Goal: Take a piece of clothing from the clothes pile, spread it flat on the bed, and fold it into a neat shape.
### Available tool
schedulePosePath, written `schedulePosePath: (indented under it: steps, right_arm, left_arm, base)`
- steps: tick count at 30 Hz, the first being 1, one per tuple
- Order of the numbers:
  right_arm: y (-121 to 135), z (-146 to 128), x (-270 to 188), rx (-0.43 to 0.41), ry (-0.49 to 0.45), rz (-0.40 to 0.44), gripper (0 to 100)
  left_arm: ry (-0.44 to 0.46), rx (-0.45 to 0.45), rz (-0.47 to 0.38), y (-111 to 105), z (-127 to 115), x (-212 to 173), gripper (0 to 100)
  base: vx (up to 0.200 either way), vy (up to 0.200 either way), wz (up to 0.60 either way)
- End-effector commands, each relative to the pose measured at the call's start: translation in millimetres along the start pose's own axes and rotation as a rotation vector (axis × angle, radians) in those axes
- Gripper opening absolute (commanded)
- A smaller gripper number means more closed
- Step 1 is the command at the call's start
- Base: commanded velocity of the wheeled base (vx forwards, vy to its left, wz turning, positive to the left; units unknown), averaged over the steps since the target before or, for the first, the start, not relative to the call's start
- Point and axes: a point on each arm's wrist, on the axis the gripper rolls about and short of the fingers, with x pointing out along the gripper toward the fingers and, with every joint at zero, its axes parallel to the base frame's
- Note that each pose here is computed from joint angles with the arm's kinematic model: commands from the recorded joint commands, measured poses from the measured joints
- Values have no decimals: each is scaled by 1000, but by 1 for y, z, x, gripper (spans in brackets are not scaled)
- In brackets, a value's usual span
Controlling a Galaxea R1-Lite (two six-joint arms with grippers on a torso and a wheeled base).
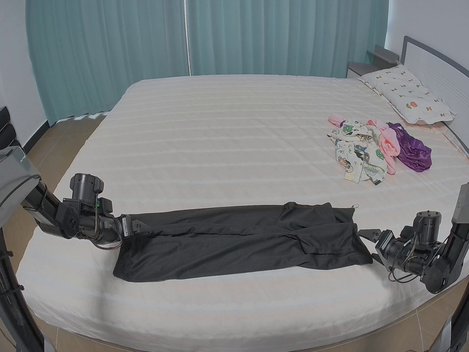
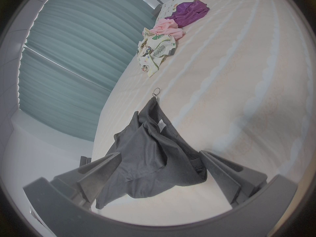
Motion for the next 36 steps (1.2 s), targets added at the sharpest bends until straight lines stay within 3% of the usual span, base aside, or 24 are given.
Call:
schedulePosePath:
  steps: [1, 16, 17, 36]
  right_arm:
    - [-2, -3, -3, 5, 11, -8, 100]
    - [-3, -4, -6, 30, 23, -5, 100]
    - [-3, -4, -6, 30, 23, -5, 100]
    - [-6, -5, -9, 34, 32, 8, 100]
  left_arm:
    - [36, 1, 19, 3, -8, 10, 100]
    - [39, 36, 58, 5, -9, 23, 100]
    - [38, 36, 61, 5, -8, 23, 0]
    - [-13, 14, 111, 11, 1, -7, 0]
  base:
    - [0, 0, 0]
    - [0, 0, 0]
    - [0, 0, 0]
    - [0, 0, 0]
